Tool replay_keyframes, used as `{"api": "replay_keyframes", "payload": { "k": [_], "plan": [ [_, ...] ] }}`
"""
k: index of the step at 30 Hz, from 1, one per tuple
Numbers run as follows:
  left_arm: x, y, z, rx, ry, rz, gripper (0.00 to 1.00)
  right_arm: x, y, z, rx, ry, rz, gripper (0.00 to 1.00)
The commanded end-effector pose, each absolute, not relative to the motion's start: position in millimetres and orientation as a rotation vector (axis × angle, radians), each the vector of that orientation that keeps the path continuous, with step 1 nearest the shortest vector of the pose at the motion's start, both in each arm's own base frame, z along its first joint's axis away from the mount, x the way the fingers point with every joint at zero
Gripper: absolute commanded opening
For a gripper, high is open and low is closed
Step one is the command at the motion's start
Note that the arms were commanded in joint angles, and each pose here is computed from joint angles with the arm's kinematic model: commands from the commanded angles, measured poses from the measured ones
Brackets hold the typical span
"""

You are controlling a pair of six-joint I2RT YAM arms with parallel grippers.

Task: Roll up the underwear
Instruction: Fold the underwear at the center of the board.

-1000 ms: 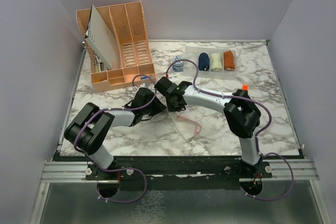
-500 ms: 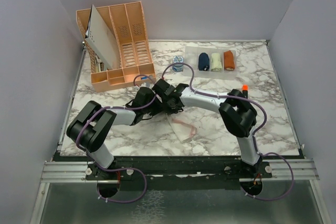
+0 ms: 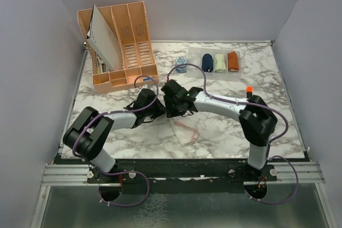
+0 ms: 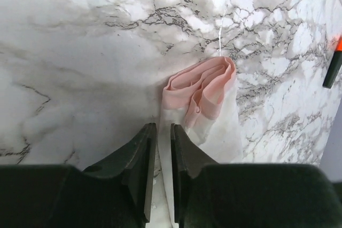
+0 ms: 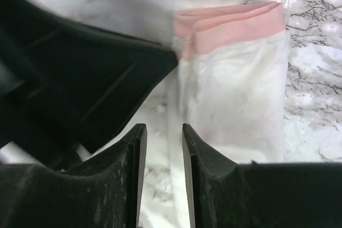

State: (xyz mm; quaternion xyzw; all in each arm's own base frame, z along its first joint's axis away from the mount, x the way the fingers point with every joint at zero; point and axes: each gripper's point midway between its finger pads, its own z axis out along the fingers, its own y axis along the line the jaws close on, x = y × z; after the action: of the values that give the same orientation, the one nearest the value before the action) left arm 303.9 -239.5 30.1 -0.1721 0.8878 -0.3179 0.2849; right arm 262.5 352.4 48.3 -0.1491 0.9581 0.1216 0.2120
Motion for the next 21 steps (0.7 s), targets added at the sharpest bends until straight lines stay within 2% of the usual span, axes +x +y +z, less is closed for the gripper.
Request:
{"api": "replay_keyframes", "payload": {
  "k": [1, 5, 12, 15, 21],
  "plan": [
    [301.0, -221.9, 40.4, -0.474, 2.373, -0.742, 0.26, 257.3, 373.8, 116.2, -0.458, 2.474, 0.613, 0.38],
    [299.8, -211.2, 56.4, -0.494, 2.328, -0.710, 0.39, 259.8, 350.2, 129.4, -0.390, 2.430, 0.601, 0.40],
    [300.0, -232.5, 100.5, -0.373, 2.196, -0.920, 0.67, 261.8, 307.7, 105.9, -0.241, 2.455, 0.601, 0.30],
    [304.1, -239.9, 91.1, -0.338, 2.252, -0.907, 0.70, 260.2, 306.5, 95.6, -0.242, 2.472, 0.630, 0.29],
    [312.6, -244.3, 67.8, -0.340, 2.339, -0.844, 0.69, 259.9, 311.9, 80.8, -0.293, 2.497, 0.663, 0.21]
  ]
}}
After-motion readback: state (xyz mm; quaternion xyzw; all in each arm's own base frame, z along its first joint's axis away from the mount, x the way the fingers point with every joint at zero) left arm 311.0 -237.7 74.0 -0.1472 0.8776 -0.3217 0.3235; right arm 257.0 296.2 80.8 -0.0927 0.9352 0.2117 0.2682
